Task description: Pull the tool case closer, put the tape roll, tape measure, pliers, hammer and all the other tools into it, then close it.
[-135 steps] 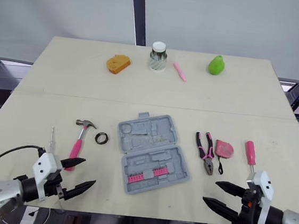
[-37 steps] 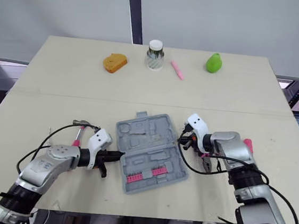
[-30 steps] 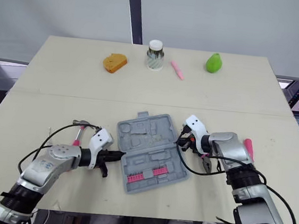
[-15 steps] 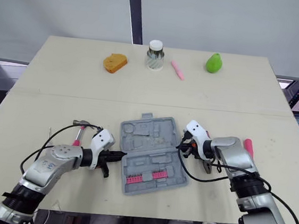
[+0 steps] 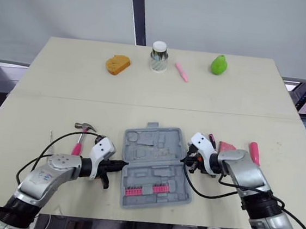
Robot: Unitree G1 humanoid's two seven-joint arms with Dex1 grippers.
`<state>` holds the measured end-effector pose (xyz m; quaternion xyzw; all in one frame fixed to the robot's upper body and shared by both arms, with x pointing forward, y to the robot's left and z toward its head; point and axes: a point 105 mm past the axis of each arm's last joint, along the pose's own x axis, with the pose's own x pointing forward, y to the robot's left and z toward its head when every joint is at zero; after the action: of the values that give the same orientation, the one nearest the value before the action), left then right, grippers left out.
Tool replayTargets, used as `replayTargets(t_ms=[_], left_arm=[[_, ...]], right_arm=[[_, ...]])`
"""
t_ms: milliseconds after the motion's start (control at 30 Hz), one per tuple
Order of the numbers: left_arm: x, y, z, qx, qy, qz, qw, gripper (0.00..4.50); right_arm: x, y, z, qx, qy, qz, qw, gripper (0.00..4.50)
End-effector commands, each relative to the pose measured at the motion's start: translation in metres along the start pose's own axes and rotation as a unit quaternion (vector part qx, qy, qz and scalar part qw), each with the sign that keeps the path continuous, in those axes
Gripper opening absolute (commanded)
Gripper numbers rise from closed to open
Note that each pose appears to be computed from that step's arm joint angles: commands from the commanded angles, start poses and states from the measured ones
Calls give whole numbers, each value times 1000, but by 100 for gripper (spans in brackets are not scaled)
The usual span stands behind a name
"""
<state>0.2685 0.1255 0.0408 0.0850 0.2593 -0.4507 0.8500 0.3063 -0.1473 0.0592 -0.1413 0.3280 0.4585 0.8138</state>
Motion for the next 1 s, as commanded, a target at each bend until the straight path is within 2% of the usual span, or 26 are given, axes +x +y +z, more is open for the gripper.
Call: replayTargets(t_ms=[33, 1000], left_arm=[[-2, -10, -7, -7, 8, -17, 1000, 5], [-5, -36, -18, -28, 29, -57, 998, 5]], right_arm=[[-1, 12, -1, 4, -2, 19, 1000, 0], [-22, 45, -33, 46, 23, 20, 998, 0]])
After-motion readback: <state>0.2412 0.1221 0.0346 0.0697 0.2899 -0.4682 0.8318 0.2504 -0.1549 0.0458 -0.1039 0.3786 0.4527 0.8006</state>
